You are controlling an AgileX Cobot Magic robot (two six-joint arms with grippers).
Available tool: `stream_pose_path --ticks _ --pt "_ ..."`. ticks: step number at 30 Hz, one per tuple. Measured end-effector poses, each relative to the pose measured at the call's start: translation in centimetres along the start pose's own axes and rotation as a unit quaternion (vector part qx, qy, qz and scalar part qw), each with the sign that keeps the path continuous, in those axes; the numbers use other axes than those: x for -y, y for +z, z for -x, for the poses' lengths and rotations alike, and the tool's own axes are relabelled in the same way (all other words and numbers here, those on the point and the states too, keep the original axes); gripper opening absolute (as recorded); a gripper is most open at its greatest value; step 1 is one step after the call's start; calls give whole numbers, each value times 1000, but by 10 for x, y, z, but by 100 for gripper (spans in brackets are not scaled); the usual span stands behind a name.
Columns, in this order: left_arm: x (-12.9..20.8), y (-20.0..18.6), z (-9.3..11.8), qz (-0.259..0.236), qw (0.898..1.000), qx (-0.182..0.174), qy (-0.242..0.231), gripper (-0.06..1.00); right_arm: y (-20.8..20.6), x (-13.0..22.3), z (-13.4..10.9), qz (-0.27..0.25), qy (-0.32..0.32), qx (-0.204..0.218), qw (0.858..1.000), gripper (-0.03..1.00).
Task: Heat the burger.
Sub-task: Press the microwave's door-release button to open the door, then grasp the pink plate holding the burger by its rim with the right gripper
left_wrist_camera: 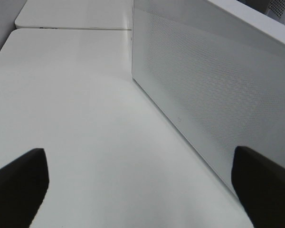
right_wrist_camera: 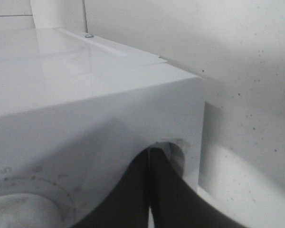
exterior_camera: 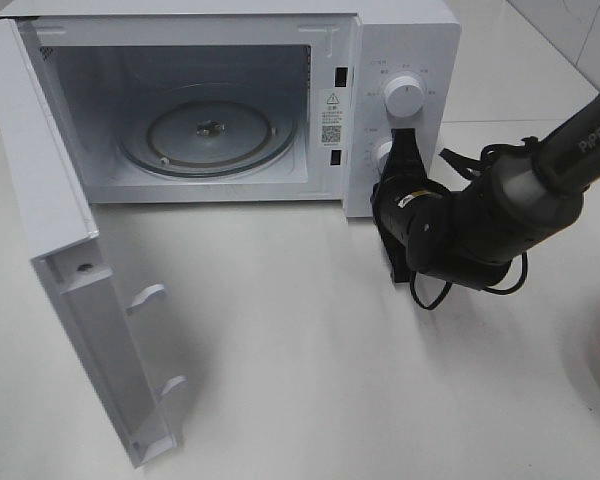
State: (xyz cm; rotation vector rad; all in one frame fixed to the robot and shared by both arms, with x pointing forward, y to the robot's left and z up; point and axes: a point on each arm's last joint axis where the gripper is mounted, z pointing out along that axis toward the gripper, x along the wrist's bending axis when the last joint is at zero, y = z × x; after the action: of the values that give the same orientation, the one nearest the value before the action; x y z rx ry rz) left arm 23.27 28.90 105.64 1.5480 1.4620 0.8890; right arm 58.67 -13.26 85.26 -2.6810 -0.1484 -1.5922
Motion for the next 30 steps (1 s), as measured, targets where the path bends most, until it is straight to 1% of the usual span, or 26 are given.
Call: stream_pose_path --ticks 10,16,18,20,21,22,23,25,26,28,29,30 --pt "0 0 0 0 1000 0 0 99 -15 -3 -4 -32 -29 17 999 0" --pt "0 0 0 0 1000 0 0 99 -25 -4 -9 -45 -46 11 998 0" --pt "0 0 0 0 1000 0 0 99 -28 -4 -8 -53 -53 19 997 0" --pt "0 0 0 0 1000 0 0 99 -33 -3 -4 -67 -67 37 995 0" --pt "0 0 0 0 1000 0 0 99 -33 -3 -4 -67 -67 37 995 0" --pt "0 0 0 0 1000 0 0 99 -37 -4 -1 -74 -77 48 993 0" --pt "0 0 0 0 1000 0 0 99 -37 -4 -1 -74 -77 48 993 0" --pt "0 0 0 0 1000 0 0 99 -43 -4 -1 -86 -105 54 989 0" --pt "0 0 0 0 1000 0 0 99 -43 -4 -1 -86 -105 54 989 0" --pt "0 0 0 0 1000 0 0 99 -49 -4 -3 -103 -140 61 983 0" --pt "0 0 0 0 1000 0 0 99 -49 -4 -3 -103 -140 61 983 0" --pt "0 0 0 0 1000 0 0 99 -53 -2 -4 -116 -169 69 976 0"
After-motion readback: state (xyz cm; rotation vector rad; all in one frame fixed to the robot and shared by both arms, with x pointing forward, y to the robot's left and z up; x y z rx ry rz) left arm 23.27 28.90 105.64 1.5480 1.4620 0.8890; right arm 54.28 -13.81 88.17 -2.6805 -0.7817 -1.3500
